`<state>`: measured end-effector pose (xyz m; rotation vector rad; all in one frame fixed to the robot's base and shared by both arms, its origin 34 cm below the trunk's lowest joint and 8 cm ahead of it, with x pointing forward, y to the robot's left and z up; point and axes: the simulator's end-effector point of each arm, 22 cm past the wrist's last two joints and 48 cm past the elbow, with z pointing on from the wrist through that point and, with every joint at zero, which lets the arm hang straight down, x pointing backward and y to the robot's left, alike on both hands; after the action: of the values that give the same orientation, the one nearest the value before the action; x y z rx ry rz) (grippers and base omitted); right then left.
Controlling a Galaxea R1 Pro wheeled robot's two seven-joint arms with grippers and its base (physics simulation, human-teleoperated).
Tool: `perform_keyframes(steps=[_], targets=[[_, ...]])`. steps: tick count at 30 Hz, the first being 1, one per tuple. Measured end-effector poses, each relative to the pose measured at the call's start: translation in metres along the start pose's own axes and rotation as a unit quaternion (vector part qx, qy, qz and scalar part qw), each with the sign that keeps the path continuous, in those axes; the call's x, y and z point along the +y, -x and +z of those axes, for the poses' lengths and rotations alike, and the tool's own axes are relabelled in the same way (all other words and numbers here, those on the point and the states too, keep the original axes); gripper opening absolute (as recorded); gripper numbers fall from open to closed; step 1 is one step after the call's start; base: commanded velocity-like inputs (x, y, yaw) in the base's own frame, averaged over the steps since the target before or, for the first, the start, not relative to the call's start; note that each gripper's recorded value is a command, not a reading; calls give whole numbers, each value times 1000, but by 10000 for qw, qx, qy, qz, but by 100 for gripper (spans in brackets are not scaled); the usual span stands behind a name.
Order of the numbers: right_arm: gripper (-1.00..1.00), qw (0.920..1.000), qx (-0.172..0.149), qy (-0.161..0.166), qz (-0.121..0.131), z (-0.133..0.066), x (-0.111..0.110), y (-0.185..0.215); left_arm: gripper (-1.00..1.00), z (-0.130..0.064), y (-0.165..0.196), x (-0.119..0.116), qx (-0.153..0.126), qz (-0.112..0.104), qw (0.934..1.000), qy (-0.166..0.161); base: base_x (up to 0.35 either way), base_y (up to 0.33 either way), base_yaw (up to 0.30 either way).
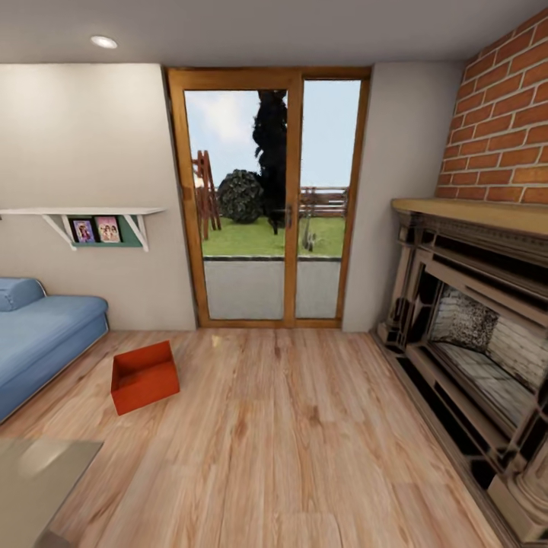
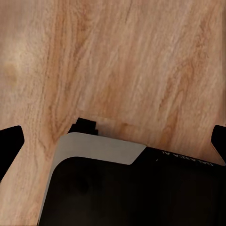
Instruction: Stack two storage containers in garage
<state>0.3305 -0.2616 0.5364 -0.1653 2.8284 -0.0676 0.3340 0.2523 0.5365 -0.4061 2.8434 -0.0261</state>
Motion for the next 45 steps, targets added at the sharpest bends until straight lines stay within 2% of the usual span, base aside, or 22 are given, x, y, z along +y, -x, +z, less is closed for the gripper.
perform_keyframes(steps=[45], targets=[[100,10000,3,7,11,0,1,0,100,0,0,2,2,1,10000,14,320,0,0]])
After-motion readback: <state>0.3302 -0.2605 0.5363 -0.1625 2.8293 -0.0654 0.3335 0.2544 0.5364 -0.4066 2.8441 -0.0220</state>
